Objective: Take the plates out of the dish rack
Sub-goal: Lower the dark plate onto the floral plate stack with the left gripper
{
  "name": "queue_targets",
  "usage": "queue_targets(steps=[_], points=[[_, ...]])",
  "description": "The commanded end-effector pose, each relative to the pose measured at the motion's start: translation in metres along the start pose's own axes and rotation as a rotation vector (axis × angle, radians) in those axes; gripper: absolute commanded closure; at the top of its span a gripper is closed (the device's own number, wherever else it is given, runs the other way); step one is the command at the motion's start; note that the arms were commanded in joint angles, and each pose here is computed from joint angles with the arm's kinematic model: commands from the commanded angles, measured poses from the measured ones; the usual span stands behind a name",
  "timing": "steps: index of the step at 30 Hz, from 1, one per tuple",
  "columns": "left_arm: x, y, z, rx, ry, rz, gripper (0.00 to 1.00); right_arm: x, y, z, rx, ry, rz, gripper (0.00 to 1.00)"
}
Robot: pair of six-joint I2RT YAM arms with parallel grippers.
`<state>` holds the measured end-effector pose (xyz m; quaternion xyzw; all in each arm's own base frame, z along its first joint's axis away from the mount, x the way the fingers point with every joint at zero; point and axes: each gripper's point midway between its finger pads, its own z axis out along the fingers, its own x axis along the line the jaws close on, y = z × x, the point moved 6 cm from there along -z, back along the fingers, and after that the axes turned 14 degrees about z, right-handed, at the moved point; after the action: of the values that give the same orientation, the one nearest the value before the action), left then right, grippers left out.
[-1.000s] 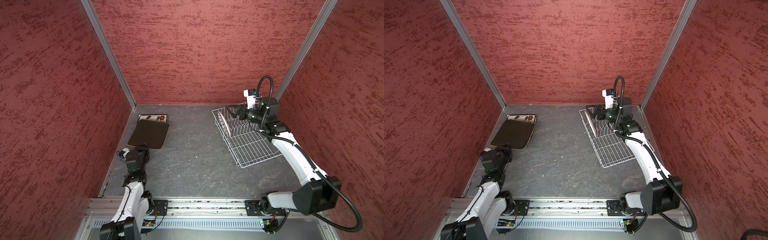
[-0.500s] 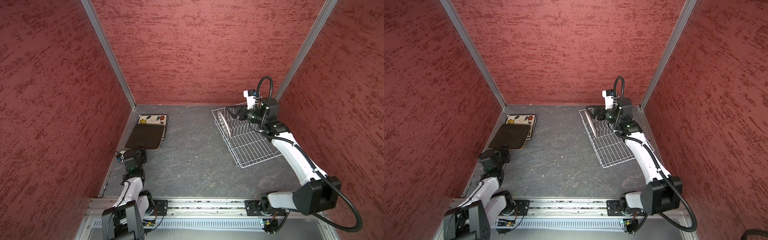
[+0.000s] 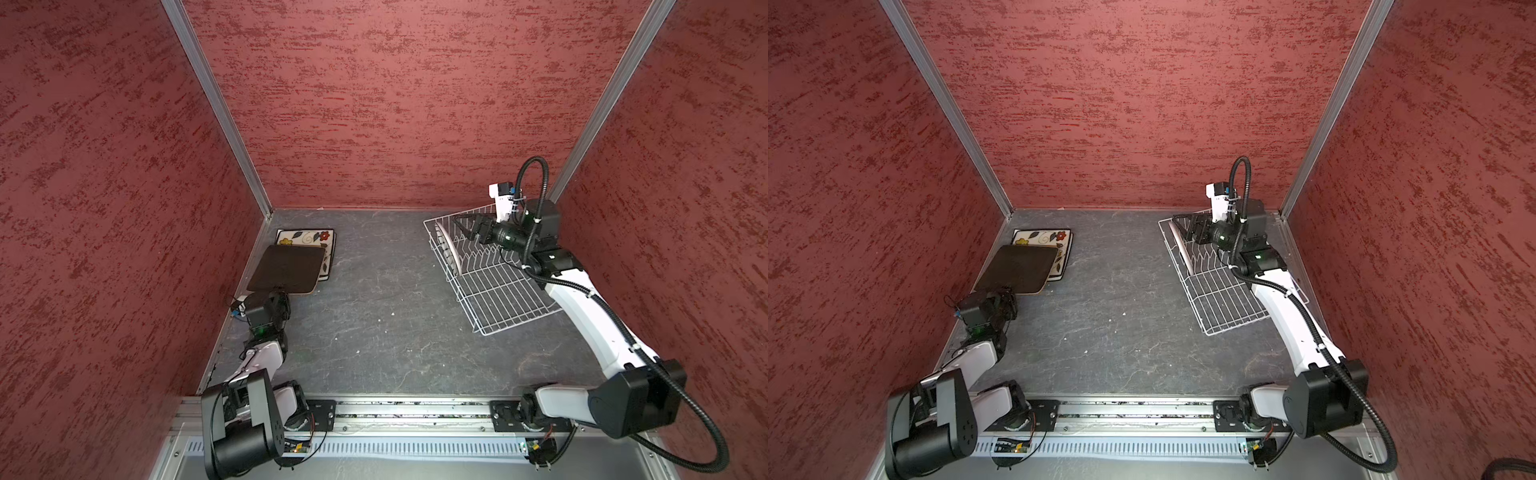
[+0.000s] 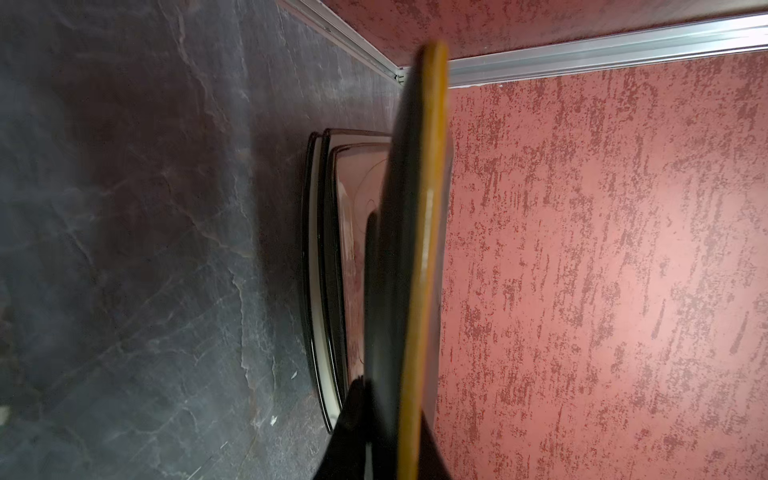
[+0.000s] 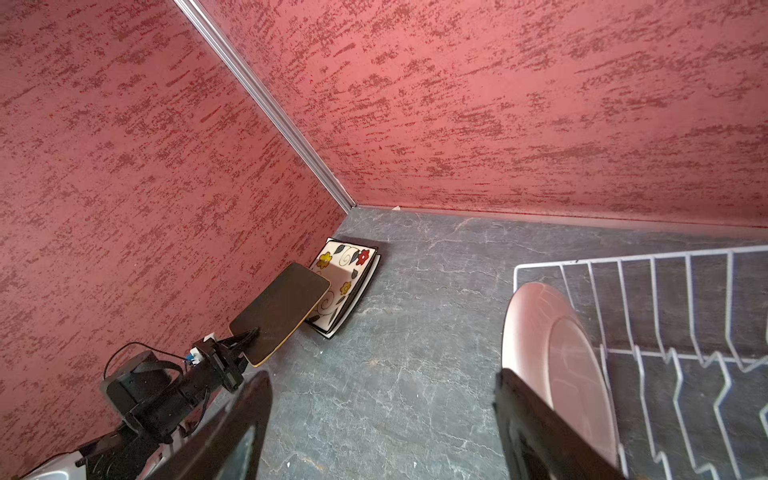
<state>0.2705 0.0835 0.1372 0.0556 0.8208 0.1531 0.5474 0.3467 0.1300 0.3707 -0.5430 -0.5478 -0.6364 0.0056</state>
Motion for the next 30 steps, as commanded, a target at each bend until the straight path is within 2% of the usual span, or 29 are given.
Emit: queue_targets(steps=[1, 16, 30], points=[[-0.069, 0.030, -0.003, -0.117, -0.282, 0.067, 1.00, 0.009, 0.008, -0.009, -0.050, 0.013, -0.029, 0.15], [-0.077, 0.040, 0.029, -0.117, -0.282, 0.075, 1.00, 0.006, 0.003, -0.008, -0.038, 0.007, -0.017, 0.15], [-0.084, 0.032, 0.058, -0.078, -0.295, 0.085, 1.00, 0.002, 0.002, -0.003, -0.025, 0.014, -0.005, 0.15]])
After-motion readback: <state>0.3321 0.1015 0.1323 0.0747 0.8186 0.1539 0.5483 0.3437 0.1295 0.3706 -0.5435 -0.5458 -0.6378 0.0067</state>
